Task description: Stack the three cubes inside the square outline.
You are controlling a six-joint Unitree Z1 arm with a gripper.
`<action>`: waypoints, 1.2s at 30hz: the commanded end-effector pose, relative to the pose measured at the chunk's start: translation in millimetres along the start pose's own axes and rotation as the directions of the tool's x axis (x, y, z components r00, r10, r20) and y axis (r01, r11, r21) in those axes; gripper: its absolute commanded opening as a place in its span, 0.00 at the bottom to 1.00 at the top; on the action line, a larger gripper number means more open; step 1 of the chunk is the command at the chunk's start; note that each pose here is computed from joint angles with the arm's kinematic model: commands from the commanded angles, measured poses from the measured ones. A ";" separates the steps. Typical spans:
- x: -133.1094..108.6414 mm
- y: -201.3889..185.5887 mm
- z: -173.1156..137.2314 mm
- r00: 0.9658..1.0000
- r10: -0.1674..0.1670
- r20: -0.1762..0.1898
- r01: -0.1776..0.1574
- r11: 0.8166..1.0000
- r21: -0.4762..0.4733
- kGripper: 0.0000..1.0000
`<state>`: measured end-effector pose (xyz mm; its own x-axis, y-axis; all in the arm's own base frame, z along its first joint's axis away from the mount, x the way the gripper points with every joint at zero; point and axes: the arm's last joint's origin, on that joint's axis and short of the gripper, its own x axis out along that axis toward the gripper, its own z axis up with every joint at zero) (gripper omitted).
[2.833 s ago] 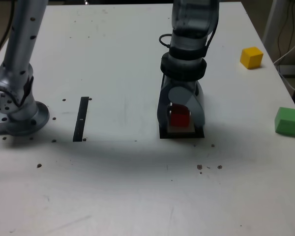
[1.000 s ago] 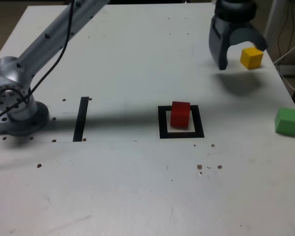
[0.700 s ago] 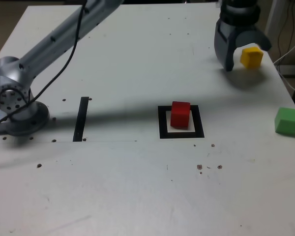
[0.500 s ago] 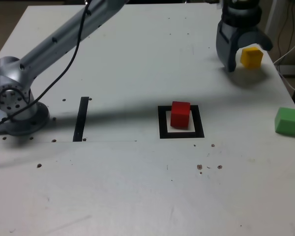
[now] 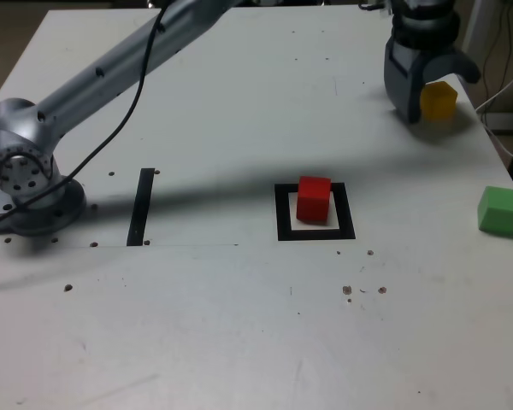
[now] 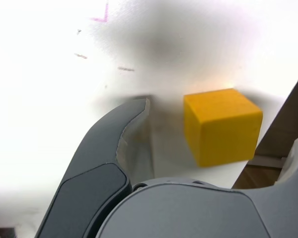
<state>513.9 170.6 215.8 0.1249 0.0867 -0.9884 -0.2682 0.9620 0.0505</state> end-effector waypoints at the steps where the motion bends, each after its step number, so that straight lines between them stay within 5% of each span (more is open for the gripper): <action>1: 1.6 0.6 3.0 1.000 0.001 0.019 -0.001 1.000 -0.005 0.93; 11: 10.1 0.2 11.4 0.998 -0.006 0.069 0.007 1.000 -0.014 0.81; 21: 8.0 1.2 14.3 0.995 0.017 0.096 -0.015 1.000 -0.023 0.33; 36: 0.6 -1.2 12.1 0.995 0.022 0.093 -0.021 1.000 -0.014 0.28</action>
<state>526.1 174.7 211.3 0.1981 0.1257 -0.9721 -0.2886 0.9553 0.0647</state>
